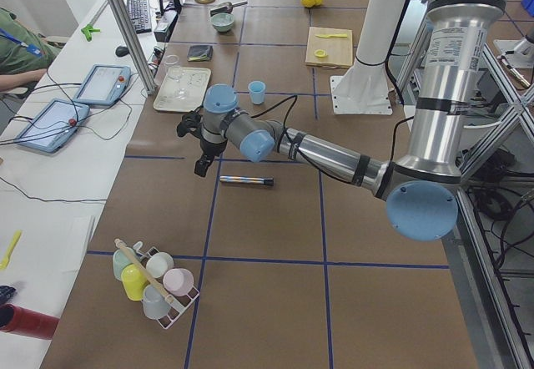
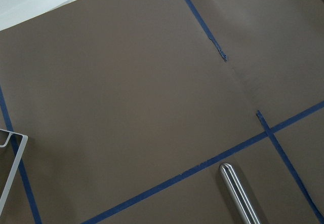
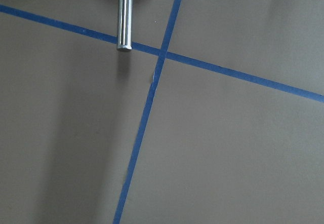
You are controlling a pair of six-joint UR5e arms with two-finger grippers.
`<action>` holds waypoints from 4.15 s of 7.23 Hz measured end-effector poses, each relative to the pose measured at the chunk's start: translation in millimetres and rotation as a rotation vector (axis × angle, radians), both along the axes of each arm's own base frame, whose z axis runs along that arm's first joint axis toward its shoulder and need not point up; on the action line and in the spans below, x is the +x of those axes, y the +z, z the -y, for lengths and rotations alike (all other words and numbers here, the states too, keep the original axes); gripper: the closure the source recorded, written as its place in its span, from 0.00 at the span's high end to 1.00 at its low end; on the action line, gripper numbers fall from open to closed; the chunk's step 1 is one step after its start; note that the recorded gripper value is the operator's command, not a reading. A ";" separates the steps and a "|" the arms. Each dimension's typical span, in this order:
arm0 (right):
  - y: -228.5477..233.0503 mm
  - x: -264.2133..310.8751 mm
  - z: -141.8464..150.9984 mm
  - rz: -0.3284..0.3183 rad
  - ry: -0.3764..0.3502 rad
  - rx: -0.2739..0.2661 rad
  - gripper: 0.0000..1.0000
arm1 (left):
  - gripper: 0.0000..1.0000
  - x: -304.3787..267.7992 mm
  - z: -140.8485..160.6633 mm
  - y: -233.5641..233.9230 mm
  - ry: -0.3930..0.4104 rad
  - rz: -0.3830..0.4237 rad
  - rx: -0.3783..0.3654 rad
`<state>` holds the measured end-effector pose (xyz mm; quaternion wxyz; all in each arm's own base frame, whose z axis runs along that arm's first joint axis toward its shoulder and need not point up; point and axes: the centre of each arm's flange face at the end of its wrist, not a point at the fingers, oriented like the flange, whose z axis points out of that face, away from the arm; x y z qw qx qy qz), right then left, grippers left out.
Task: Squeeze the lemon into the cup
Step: 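Reach the left gripper to the upright steel muddler, then close the left gripper on the muddler and lift it, then carry the muddler with the left gripper over the blue cup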
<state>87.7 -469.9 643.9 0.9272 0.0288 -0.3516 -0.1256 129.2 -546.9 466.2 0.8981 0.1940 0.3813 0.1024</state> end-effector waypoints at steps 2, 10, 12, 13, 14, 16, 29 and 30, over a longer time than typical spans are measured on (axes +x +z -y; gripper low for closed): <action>1.6 0.2 -1.3 0.001 -0.001 -0.002 1.00 | 0.68 61.4 -4.8 7.6 -0.050 0.018 -0.103; 8.3 7.5 -9.7 -0.001 0.008 -0.008 1.00 | 0.65 174.8 -29.0 68.0 -0.048 -0.017 -0.155; 8.3 9.0 -10.3 -0.001 0.010 -0.008 1.00 | 0.65 180.9 -27.4 75.0 -0.056 0.002 -0.155; 8.3 9.5 -10.6 -0.001 0.011 -0.008 1.00 | 0.52 185.2 -26.4 77.1 -0.057 0.010 -0.154; 8.3 9.7 -10.8 -0.001 0.011 -0.007 1.00 | 0.11 187.9 -26.0 77.1 -0.056 0.012 -0.153; 7.7 10.7 -10.7 -0.001 0.013 -0.006 1.00 | 0.00 189.9 -26.2 74.1 -0.050 0.010 -0.145; 15.4 18.3 -16.7 -0.006 0.032 -0.025 1.00 | 0.00 223.4 -16.5 -195.0 -0.129 -0.287 0.681; 17.1 19.0 -18.3 -0.006 0.036 -0.031 1.00 | 0.00 227.0 -29.9 -209.7 -0.127 -0.388 0.768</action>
